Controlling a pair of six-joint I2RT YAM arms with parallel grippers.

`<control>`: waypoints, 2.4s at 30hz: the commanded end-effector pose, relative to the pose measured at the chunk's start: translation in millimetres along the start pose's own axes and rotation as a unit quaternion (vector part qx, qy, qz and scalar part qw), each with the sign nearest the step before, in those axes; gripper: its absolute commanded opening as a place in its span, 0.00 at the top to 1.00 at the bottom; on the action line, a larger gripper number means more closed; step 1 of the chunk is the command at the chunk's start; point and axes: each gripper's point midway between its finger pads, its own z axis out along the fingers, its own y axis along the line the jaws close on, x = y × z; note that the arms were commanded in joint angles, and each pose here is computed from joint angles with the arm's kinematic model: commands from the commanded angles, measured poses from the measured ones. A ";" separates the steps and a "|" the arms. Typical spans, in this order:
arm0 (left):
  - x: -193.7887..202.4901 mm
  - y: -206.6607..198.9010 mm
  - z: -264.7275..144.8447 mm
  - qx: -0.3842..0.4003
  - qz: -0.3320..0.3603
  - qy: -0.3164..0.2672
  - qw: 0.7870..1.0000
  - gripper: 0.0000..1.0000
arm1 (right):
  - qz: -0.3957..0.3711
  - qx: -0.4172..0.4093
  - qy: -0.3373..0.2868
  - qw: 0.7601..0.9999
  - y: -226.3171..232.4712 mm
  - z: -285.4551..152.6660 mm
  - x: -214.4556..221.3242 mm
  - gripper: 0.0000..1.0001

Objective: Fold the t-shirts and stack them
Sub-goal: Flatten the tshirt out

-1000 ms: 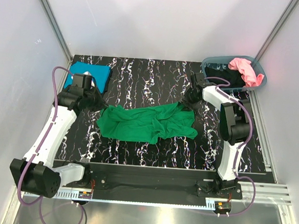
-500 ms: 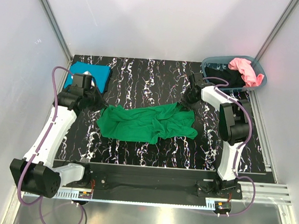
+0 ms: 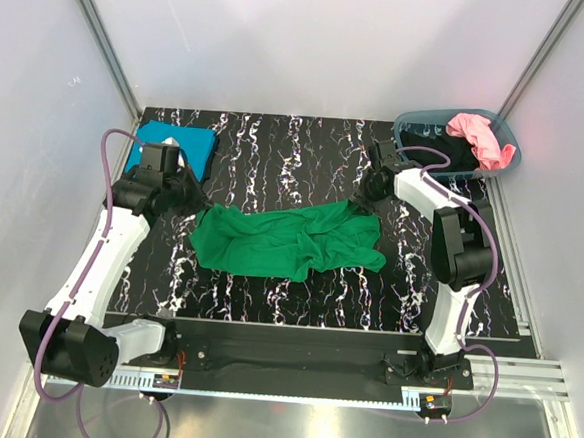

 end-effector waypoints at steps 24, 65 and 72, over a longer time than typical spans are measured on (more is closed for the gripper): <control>-3.0 -3.8 -3.8 0.011 0.002 -0.010 1.000 1.00 | -0.012 0.015 -0.005 1.000 -2.3 16.2 -1.6 0.74; 185.8 115.3 -3.6 -0.028 -0.119 0.137 0.983 0.45 | 0.074 -0.041 -0.055 0.995 -147.6 -233.6 119.1 1.00; 108.8 91.1 -3.8 -0.056 -0.018 0.064 0.996 0.32 | 0.075 -0.047 -0.059 0.994 -149.2 -234.8 122.9 1.00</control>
